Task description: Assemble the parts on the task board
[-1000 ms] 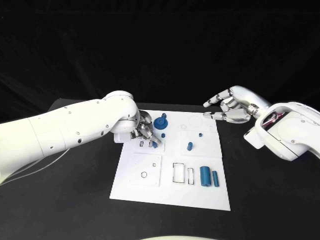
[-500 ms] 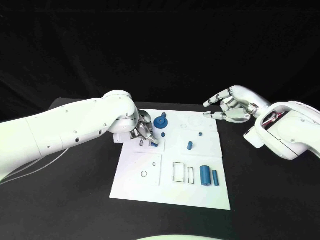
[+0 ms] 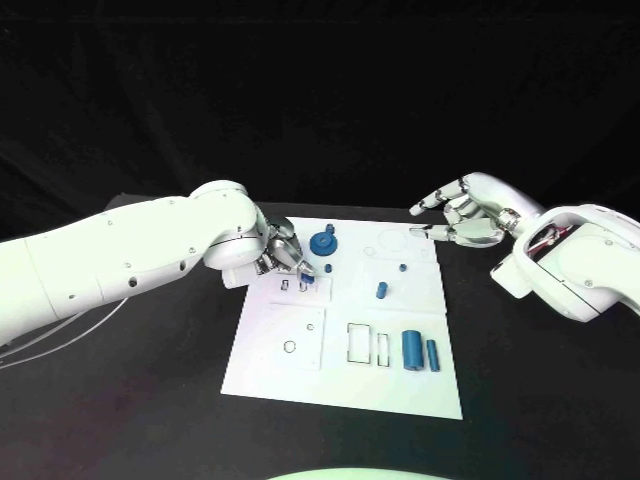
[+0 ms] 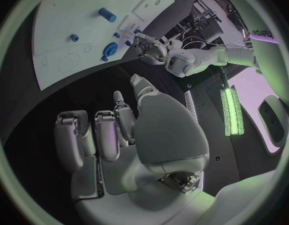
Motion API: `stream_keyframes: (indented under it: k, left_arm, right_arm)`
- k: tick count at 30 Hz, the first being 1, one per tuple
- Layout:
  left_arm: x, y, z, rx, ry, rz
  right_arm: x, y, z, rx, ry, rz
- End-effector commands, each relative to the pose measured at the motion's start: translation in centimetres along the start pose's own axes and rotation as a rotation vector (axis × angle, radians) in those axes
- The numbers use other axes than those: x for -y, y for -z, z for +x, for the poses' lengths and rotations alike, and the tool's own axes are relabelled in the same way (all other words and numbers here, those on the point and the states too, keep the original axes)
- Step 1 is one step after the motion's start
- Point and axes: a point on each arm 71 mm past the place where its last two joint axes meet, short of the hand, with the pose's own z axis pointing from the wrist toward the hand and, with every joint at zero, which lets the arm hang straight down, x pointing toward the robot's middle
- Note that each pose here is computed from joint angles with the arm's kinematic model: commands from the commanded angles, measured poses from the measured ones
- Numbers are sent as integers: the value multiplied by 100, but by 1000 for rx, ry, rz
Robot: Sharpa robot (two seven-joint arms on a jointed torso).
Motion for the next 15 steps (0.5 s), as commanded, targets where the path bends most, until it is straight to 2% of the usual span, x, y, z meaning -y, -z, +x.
stream_keyframes:
  k: [1, 6, 10, 15]
  left_arm:
    - [0, 41, -14, 97, 76, 30]
    - [-69, 91, 51, 180, 57, 36]
    - [-106, 98, 135, 224, 36, 42]
    - [-126, 74, 247, 241, -12, 44]
  right_arm:
    - [4, 7, 5, -8, 9, -3]
    - [16, 17, -9, -2, 10, -2]
    - [22, 24, -18, 3, 13, -5]
    - [21, 31, -24, 7, 17, -9]
